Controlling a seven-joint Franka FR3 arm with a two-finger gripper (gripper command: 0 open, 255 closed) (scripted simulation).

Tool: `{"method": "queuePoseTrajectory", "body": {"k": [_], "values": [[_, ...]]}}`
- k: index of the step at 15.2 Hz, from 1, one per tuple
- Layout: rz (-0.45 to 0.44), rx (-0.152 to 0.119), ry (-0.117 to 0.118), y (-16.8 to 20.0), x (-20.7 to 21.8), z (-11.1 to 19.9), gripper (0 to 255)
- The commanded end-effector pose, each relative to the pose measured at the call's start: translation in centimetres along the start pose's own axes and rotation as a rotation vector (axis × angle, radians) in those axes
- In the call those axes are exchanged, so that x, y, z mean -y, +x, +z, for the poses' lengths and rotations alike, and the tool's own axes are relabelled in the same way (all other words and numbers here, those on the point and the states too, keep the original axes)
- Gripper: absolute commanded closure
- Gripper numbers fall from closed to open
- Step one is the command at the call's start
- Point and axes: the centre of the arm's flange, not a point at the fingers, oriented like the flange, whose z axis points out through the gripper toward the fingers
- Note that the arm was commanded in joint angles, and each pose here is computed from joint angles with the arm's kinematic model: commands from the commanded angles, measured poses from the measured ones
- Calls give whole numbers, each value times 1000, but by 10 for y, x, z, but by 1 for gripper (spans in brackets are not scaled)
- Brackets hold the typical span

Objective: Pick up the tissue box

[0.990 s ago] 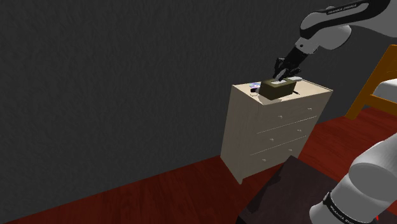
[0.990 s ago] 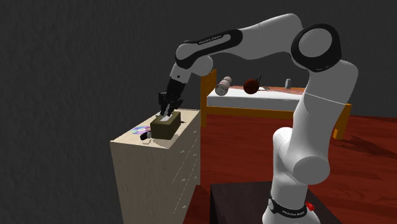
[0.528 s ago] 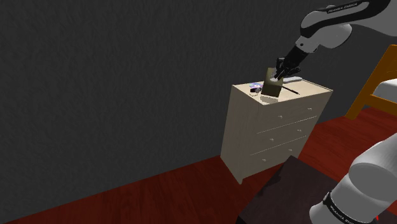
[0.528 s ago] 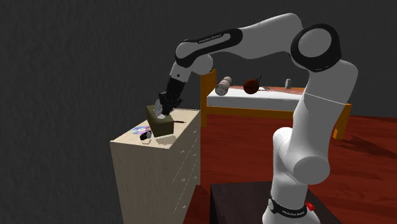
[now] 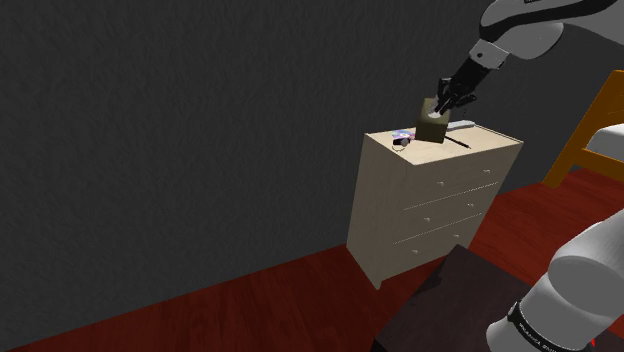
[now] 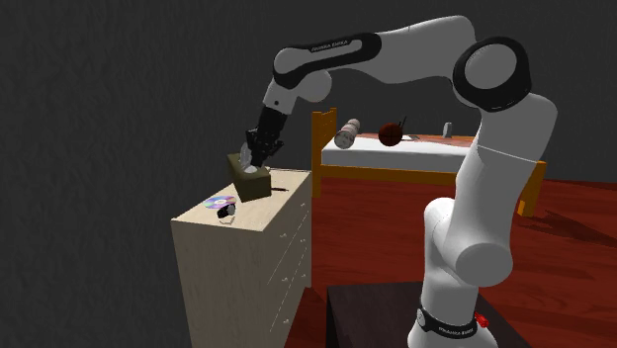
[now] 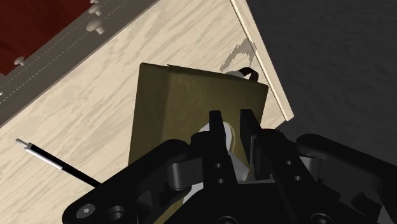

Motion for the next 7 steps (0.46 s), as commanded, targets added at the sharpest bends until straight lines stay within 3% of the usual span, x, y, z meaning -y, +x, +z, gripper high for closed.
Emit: {"method": "queuePoseTrajectory", "body": {"k": [1, 7], "values": [[0, 0, 0, 1, 4, -10, 255], [0, 0, 0, 5, 11, -30, 255]]}}
